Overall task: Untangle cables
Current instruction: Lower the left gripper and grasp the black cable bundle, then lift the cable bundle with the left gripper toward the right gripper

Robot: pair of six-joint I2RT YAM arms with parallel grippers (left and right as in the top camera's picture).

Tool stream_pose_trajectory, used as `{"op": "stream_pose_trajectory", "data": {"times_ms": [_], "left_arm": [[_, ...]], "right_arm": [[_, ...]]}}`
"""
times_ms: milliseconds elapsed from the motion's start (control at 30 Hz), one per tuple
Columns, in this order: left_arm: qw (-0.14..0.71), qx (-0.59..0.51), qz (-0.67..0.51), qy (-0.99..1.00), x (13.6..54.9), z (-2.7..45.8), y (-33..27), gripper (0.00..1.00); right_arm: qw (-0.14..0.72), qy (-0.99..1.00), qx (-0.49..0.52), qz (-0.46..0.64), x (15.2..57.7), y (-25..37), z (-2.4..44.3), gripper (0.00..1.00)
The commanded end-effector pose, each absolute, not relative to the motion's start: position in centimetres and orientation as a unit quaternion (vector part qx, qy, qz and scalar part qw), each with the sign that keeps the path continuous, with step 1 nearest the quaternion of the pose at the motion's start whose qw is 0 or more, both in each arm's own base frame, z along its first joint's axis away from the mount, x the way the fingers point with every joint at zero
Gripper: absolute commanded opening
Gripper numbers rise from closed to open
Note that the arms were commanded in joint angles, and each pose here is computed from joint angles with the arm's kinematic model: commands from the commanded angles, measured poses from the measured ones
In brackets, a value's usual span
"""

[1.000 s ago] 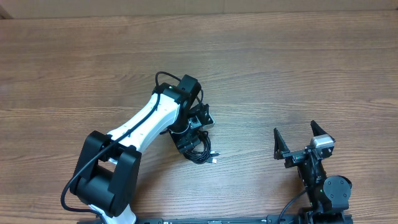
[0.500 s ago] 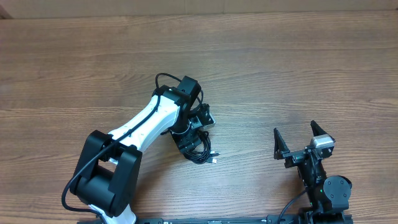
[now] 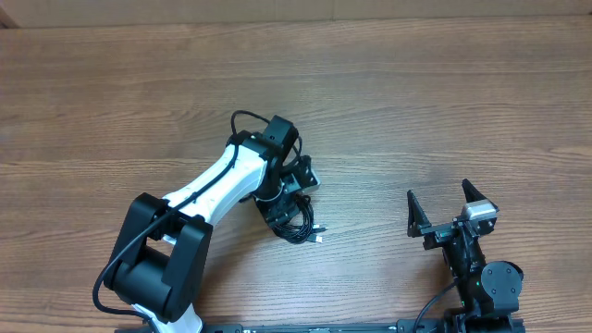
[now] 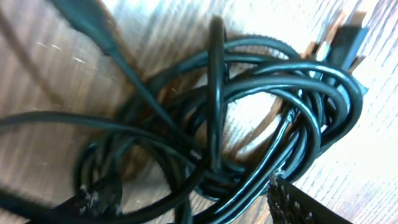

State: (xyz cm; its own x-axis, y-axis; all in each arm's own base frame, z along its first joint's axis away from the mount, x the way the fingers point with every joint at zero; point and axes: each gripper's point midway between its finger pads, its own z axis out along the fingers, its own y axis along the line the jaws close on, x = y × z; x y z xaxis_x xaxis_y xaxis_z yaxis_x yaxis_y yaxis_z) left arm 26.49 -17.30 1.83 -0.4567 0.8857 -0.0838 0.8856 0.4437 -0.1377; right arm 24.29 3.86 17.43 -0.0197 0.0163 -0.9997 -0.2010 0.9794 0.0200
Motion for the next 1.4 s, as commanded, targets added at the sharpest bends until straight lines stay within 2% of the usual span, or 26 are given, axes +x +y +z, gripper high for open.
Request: {"op": "stream_pose_trajectory", "data": {"times_ms": [0,233,300,633,733,833,1100,1367], "left_arm": [[0.017,-0.526,0.098,-0.845,25.1,0.6,-17.1,0.73],[0.014,-0.526,0.097,-0.845,25.1,0.3,-17.1,0.71],[0.012,-0.526,0.097,-0.845,25.2,0.3,-17.1,0.66],[0.012,-0.523,0.097,-0.847,25.2,0.3,-17.2,0.29],[0.009,-0.513,0.098,-0.853,25.4,0.4,-17.3,0.14],[0.006,-0.507,0.102,-0.856,25.6,0.7,-17.6,0.04],[-0.011,-0.486,0.121,-0.865,26.5,3.3,-18.9,0.04],[-0.038,-0.483,0.138,-0.864,27.4,9.8,-20.1,0.04]], "right_arm": [[0.699,0.709,-0.062,0.074,24.3,3.6,17.2,1.0],[0.699,0.709,-0.062,0.074,24.3,3.6,17.2,1.0],[0.699,0.709,-0.062,0.074,24.3,3.6,17.2,1.0],[0.699,0.709,-0.062,0.074,24.3,3.6,17.2,1.0],[0.699,0.709,-0.062,0.074,24.3,3.6,17.2,1.0],[0.699,0.709,-0.062,0.074,24.3,3.6,17.2,1.0],[0.699,0.709,-0.062,0.074,24.3,3.6,17.2,1.0],[0.699,0.709,-0.062,0.074,24.3,3.6,17.2,1.0]]}}
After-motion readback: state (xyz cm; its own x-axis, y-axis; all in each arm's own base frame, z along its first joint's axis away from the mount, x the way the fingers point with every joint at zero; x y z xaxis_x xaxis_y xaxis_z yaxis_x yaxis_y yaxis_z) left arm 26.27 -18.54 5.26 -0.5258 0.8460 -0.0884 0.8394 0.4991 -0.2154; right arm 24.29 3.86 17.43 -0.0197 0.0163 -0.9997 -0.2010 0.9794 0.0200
